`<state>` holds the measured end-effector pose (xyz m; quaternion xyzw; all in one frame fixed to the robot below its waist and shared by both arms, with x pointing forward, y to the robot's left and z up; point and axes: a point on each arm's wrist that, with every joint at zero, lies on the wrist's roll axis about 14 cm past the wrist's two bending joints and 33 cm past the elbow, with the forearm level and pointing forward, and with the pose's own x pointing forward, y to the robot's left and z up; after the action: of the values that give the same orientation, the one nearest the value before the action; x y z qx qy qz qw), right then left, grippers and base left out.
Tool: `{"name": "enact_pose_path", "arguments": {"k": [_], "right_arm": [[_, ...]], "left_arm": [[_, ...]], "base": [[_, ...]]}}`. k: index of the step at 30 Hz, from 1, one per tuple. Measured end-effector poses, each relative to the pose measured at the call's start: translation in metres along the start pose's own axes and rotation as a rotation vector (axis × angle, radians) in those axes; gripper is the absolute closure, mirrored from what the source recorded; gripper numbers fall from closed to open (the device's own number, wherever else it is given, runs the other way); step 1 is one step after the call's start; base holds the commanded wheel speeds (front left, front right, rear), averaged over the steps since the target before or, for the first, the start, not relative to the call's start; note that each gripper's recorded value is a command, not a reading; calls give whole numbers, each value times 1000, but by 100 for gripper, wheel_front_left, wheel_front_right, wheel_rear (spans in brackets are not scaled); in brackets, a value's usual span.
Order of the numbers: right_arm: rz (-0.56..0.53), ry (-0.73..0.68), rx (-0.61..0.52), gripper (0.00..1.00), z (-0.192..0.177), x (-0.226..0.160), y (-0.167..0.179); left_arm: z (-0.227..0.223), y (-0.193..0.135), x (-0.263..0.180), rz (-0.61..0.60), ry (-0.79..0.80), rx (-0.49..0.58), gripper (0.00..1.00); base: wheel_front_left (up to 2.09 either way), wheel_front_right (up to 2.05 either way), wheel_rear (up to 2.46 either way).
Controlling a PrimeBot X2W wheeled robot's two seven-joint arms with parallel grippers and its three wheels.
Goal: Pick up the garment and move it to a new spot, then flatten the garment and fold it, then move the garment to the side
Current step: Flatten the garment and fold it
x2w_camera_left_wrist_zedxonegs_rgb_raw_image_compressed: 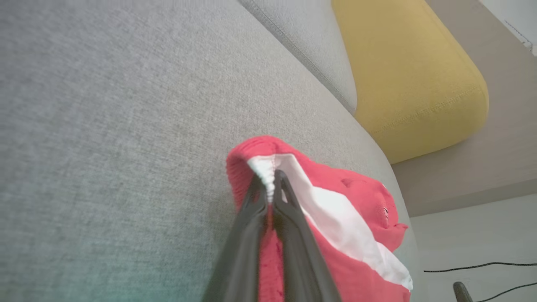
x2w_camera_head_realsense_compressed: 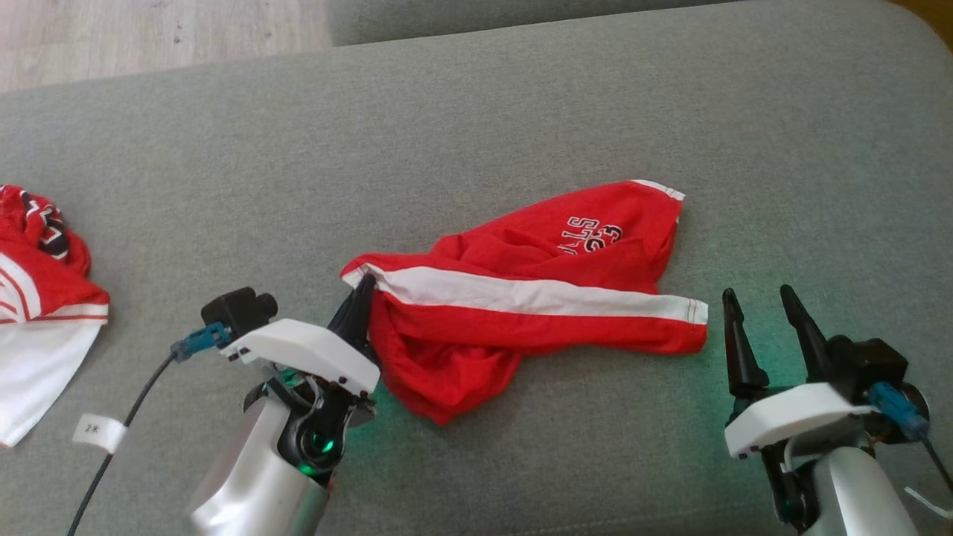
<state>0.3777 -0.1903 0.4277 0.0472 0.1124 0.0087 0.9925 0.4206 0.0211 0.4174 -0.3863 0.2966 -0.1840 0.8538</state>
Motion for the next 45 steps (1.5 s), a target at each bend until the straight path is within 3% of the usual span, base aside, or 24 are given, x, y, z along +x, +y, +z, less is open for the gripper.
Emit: {"name": "enact_pose_path", "arguments": {"k": [9,18,29,30,31,32,33,35,39,45], "right_arm": [[36,119,-17,0,-15,5,12],[58,258,0,0,-36,6,19],[121,410,-102,0,-57,21,23],[127,429,-116,7,-61,21,23],[133,433,-122,22,-62,22,25],[137,434,-125,51,-62,23,26],[143,435,-129,51,-62,24,27],[156,434,-137,60,-61,26,31],[158,442,-142,98,-62,25,32],[146,429,-147,100,-58,25,28]], "left_arm": [[1,3,-14,4,-78,81,100],[-6,4,-21,14,-86,86,100],[-3,-3,-21,-4,-97,92,100],[-2,-4,-21,-5,-100,93,100],[-1,-5,-22,-9,-104,93,100],[0,-6,-22,-11,-107,97,100],[1,-7,-23,-13,-110,101,100],[2,-8,-24,-16,-114,105,100],[0,-7,-26,-10,-112,104,100],[1,-10,-27,-15,-113,111,100]], "base": [[0,0,0],[0,0,0],[0,0,0],[0,0,0],[0,0,0],[0,0,0],[0,0,0],[0,0,0],[0,0,0],[0,0,0]]}}
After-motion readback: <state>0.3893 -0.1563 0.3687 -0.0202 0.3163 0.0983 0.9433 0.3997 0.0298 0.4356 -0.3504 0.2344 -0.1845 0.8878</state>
